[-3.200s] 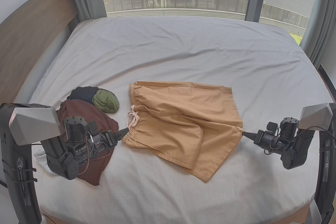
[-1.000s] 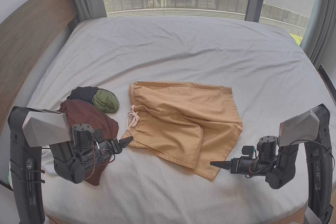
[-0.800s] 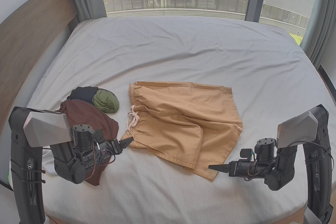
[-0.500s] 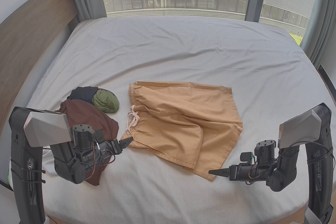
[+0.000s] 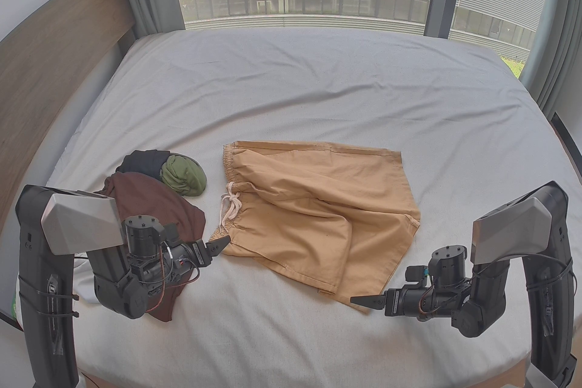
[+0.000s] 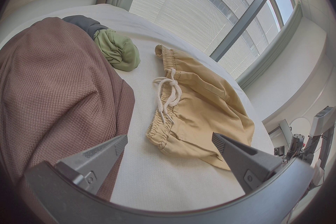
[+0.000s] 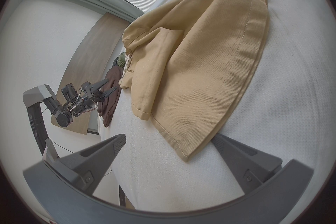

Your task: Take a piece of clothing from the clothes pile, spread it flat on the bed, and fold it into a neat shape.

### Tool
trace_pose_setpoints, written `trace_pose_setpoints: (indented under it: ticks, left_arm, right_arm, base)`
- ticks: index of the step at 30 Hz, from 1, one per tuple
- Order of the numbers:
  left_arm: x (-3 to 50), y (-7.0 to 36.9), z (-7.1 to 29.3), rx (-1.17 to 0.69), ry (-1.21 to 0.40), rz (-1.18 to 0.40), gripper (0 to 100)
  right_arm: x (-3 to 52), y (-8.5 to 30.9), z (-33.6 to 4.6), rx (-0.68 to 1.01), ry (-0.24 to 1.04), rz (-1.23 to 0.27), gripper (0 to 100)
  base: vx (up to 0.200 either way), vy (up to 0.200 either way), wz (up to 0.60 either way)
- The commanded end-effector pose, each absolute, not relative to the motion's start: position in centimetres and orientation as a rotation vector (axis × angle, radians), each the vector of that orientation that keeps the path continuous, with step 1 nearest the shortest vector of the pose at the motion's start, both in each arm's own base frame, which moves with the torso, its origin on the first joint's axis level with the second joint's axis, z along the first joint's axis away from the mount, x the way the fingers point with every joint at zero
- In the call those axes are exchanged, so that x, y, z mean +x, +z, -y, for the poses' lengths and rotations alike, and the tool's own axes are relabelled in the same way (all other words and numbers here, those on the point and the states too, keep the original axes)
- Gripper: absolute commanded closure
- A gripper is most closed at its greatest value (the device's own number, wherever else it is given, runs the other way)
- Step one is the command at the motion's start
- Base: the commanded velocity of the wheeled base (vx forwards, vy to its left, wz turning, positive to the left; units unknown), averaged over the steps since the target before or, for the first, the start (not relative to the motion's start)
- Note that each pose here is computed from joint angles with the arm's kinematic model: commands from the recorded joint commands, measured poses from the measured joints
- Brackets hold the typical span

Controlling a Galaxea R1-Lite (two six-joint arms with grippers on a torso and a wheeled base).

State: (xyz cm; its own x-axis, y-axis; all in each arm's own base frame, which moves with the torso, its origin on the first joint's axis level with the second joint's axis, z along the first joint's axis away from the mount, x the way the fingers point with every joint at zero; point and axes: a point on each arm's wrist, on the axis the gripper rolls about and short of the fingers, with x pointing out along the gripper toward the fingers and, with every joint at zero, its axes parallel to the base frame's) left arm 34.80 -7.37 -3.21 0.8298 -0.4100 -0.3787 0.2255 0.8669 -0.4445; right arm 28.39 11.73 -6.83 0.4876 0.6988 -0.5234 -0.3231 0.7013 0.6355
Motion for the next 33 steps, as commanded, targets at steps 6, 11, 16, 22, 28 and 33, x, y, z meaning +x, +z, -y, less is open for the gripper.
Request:
trace_pose_setpoints:
  ticks: [6,11,16,22,28,33]
  left_arm:
    - [34.8,-3.1,7.3,-0.396,-0.346,-0.482,0]
    - [34.8,-3.1,7.4,-0.398,-0.347,-0.483,0]
    - [34.8,-3.1,7.4,-0.398,-0.348,-0.48,0]
    - [34.8,-3.1,7.4,-0.398,-0.348,-0.477,0]
    - [34.8,-3.1,7.4,-0.398,-0.348,-0.477,0]
    - [34.8,-3.2,7.4,-0.398,-0.348,-0.478,0]
  right_arm:
    - [28.2,-7.1,-12.4,0.491,0.676,-0.848,0]
    - [28.1,-7.0,-13.2,0.519,0.678,-0.849,0]
    - [28.5,-7.1,-13.4,0.519,0.647,-0.829,0]
    - [28.9,-7.1,-13.4,0.537,0.613,-0.821,0]
    - [28.8,-7.1,-13.4,0.537,0.612,-0.823,100]
    - [28.7,-7.2,-13.3,0.537,0.607,-0.828,100]
  base:
    - [0.0,0.0,0.0]
    - [0.0,0.0,0.0]
    - [0.0,0.0,0.0]
    - [0.0,0.0,0.0]
    - [0.0,0.0,0.0]
    - [0.0,0.0,0.0]
